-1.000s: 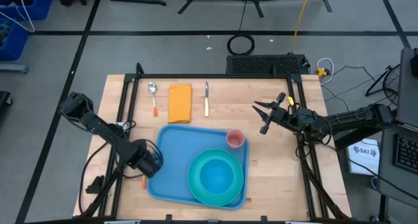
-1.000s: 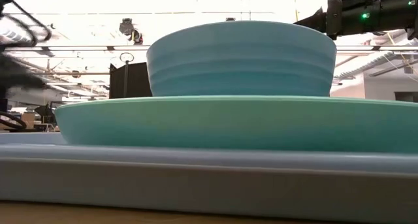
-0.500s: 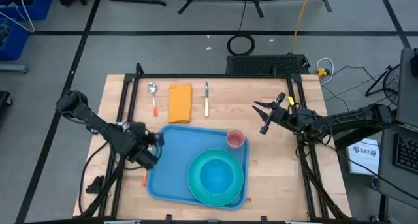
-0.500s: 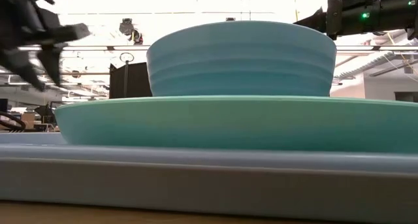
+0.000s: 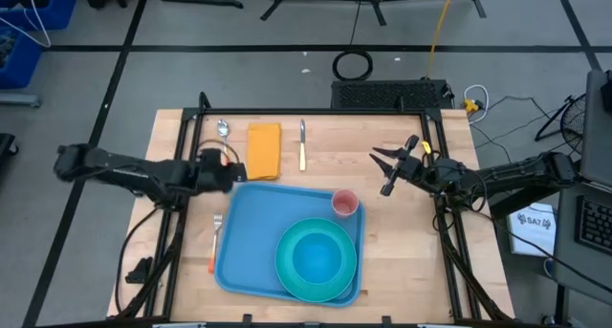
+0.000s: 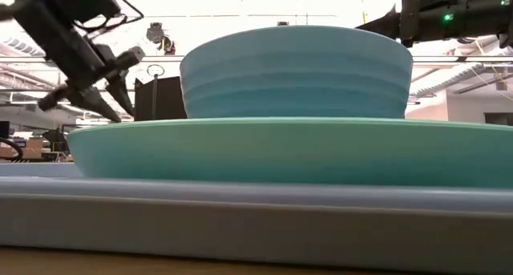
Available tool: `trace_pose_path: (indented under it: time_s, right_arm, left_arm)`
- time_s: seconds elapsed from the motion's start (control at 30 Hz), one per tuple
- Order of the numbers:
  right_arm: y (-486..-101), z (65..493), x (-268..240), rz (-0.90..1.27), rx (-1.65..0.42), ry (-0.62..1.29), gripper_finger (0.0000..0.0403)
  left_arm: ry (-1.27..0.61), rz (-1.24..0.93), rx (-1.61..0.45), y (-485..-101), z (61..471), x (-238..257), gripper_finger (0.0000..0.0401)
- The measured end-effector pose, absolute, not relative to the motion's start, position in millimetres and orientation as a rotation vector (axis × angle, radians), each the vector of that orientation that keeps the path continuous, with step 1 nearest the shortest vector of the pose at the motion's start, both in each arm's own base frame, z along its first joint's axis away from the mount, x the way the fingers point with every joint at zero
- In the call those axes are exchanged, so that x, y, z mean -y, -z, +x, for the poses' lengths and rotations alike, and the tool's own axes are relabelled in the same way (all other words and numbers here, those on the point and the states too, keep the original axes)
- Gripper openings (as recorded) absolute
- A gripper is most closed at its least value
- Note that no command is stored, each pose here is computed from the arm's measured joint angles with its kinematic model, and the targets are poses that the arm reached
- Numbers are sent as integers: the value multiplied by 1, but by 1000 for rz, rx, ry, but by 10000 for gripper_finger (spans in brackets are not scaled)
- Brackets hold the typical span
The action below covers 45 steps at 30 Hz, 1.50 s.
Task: Set up tray
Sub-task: Put the orange napkin on the blue serving tray to the left of the blue plate
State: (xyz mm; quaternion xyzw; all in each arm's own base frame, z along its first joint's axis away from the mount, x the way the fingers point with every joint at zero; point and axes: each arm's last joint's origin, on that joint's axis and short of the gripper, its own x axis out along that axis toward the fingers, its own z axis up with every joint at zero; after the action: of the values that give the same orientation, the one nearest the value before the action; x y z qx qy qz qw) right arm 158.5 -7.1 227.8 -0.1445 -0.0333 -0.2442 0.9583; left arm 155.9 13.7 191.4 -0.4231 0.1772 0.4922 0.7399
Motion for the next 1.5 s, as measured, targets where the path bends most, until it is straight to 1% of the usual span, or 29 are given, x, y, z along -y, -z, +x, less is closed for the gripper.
trace_pose_path:
  time_s: [0.1, 0.17, 0.4, 0.63, 0.77, 0.93, 1.2, 1.5]
  right_arm:
    - [-229, 158, 7, -290, 77, 498, 77]
    - [-229, 158, 7, -289, 81, 500, 77]
    - [-233, 158, 7, -276, 119, 508, 77]
    - [-233, 157, 7, -279, 121, 512, 77]
    - [-233, 157, 7, -278, 121, 511, 77]
    - [-233, 157, 7, -278, 122, 511, 77]
    - [-233, 157, 7, -283, 121, 511, 77]
    - [-233, 157, 7, -283, 121, 510, 77]
  left_arm:
    - [-981, -955, -328, -177, 153, -29, 138]
    - [-961, -969, -314, -167, 150, -37, 138]
    - [-1018, -1041, -442, -139, 136, -57, 138]
    - [-922, -1053, -463, -134, 145, -70, 138]
    - [-940, -1084, -514, -124, 146, -76, 138]
    - [-933, -1096, -526, -115, 153, -81, 138]
    - [-843, -1125, -487, -107, 168, -87, 138]
    - [-785, -1156, -525, -99, 173, -87, 138]
